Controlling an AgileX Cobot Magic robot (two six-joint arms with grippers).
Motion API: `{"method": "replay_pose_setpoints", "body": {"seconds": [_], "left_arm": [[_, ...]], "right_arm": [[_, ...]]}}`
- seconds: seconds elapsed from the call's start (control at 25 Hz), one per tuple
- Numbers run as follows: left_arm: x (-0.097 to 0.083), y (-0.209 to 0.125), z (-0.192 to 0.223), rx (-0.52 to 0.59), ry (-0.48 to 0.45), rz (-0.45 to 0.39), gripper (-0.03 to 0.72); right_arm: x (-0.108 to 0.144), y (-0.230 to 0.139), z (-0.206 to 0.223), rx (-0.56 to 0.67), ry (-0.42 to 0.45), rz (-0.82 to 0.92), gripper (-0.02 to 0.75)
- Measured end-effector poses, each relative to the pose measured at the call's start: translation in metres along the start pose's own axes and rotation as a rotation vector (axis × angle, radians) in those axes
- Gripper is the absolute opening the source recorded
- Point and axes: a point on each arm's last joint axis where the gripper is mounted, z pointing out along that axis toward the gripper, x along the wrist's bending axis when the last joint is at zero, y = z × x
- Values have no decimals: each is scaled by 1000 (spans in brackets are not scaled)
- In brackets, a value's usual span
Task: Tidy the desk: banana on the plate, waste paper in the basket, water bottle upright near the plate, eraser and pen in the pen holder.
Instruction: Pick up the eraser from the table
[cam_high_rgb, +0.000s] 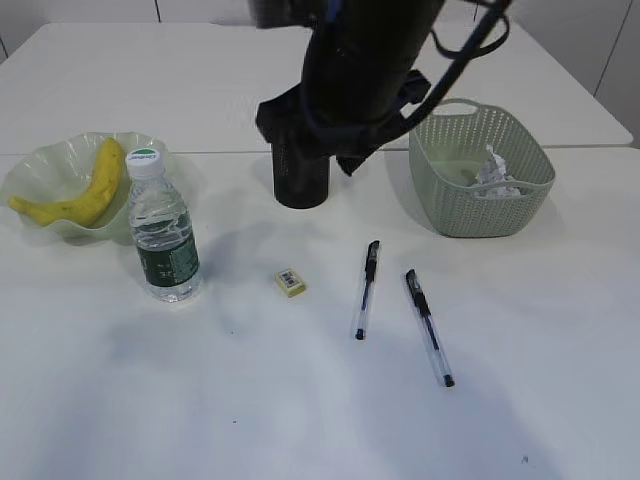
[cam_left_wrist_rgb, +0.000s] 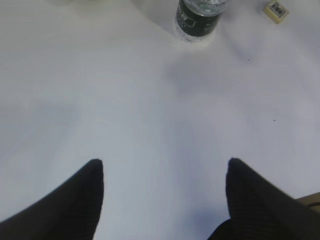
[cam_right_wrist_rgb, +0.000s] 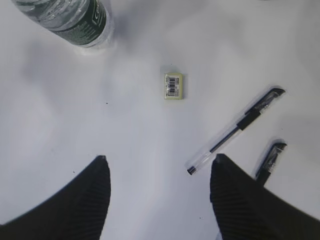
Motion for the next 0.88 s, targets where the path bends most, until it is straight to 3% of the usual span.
{"method": "replay_pose_setpoints", "body": {"seconds": [0.48,0.88], "left_arm": [[0,0,0,-2,0,0,538],[0,3,0,-35,-2,-1,538]], "right_arm": [[11,24,96,105,-23,36,463],[3,18,142,186,-85,66,462]]}}
